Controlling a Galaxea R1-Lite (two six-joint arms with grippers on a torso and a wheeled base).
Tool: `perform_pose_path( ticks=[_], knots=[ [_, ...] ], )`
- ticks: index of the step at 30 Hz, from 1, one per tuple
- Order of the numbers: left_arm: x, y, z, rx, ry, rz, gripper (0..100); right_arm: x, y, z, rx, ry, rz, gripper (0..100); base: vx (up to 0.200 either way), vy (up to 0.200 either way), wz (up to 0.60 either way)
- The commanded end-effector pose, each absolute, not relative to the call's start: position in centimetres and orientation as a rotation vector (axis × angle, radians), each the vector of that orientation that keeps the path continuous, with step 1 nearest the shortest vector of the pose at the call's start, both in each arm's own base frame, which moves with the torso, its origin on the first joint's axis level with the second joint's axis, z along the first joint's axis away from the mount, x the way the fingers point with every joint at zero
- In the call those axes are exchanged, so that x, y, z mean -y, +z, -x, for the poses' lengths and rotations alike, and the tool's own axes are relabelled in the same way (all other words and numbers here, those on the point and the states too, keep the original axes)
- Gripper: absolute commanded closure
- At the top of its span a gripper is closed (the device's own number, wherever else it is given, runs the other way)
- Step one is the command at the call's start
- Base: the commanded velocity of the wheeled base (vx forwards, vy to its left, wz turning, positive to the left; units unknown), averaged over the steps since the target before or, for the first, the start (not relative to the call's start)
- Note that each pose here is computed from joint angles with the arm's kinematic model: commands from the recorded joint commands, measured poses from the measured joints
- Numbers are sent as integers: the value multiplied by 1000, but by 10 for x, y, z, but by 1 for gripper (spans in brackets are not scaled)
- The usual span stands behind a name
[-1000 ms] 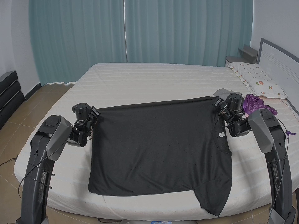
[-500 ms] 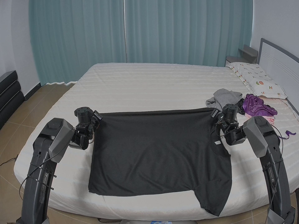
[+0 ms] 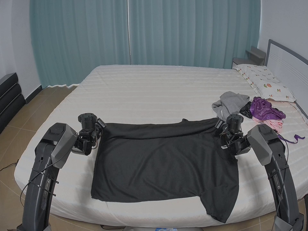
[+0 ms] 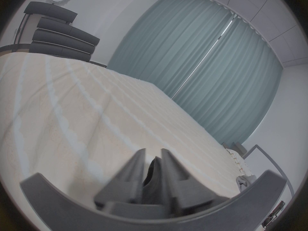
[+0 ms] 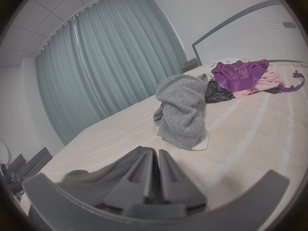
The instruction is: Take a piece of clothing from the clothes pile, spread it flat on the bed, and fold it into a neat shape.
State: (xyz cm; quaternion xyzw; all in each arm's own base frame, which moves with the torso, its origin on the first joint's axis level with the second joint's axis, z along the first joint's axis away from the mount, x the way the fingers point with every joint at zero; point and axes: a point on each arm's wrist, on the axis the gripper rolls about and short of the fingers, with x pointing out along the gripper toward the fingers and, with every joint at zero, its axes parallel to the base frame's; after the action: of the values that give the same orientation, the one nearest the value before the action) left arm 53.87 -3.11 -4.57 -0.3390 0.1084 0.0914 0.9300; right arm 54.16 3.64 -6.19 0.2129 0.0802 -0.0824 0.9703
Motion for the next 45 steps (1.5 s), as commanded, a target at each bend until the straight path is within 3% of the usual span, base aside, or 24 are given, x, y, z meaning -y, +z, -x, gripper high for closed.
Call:
perform_pose_path(
  ticks=[1,13,18,25,37,45],
  knots=[
    [34,-48,-538,-236,188,692,0,-37,-68,-539,-178,-168,-426,0,0,0,0],
    [29,-44,-524,-274,222,690,0,-31,-35,-516,-205,-179,-440,0,0,0,0],
    [26,-18,-495,-321,223,698,0,-28,-10,-474,-286,-135,-450,0,0,0,0],
    [33,32,-446,-354,220,802,0,-30,20,-387,-450,-55,-637,0,0,0,0],
    [36,37,-339,-618,183,843,0,-26,13,-281,-680,-38,-725,0,0,0,0],
    [44,27,-294,-718,134,851,0,-26,1,-241,-792,33,-783,0,0,0,0]
  ],
)
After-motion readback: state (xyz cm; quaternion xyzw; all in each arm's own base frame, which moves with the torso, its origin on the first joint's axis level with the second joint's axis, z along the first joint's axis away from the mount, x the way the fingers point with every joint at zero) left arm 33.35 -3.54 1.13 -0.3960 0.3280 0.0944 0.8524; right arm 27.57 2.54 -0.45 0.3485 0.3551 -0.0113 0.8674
